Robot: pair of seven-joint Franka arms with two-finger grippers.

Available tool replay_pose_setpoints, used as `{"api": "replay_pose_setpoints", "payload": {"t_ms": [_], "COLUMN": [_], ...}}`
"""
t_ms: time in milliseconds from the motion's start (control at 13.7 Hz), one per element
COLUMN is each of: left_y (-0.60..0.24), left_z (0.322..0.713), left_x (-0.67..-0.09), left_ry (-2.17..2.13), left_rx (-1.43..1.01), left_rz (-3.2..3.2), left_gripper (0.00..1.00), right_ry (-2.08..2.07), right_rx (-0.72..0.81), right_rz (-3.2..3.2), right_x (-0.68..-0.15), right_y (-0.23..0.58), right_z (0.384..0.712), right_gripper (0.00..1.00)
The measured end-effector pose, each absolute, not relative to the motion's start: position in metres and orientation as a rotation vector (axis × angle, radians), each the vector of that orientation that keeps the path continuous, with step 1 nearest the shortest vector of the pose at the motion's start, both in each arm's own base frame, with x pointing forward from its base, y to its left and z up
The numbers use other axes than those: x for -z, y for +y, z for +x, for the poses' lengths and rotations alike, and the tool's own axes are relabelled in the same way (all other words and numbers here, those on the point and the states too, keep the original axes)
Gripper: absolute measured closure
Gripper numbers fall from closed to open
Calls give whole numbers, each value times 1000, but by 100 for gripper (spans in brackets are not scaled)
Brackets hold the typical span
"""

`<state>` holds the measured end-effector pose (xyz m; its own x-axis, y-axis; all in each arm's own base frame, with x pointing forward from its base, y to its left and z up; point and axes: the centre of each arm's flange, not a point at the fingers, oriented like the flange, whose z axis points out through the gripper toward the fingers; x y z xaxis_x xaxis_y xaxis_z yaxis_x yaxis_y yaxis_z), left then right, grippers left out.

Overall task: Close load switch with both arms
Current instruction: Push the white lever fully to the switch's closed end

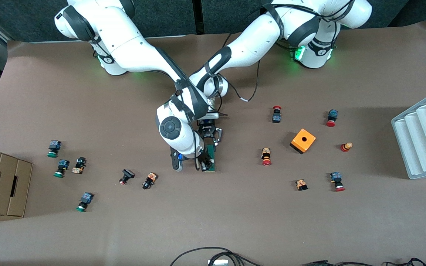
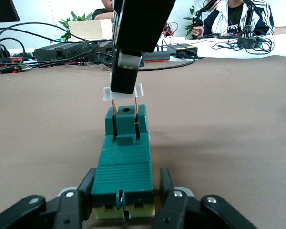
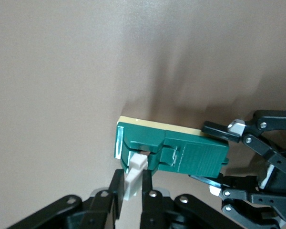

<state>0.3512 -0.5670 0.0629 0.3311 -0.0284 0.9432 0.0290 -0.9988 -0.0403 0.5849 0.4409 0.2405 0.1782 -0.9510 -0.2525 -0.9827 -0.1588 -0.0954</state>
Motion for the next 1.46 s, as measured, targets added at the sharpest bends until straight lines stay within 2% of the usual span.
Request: {"api": "replay_pose_setpoints", "payload": {"t_ms": [439, 1463], "left_y": [-567, -566], "left_z": [351, 351], "left_x": [-62, -61], "left_ry": [0, 6], "left_rx": [1788, 1794], "left_rz": [-2522, -2514], "left_gripper": [41, 41], "right_ry": [1869, 1879], "right_rx": [-186, -171], "right_rz": [-2200, -2180], "right_x": [-237, -224], "right_y": [438, 434], "right_z": [597, 613], "right_gripper": [75, 75]}}
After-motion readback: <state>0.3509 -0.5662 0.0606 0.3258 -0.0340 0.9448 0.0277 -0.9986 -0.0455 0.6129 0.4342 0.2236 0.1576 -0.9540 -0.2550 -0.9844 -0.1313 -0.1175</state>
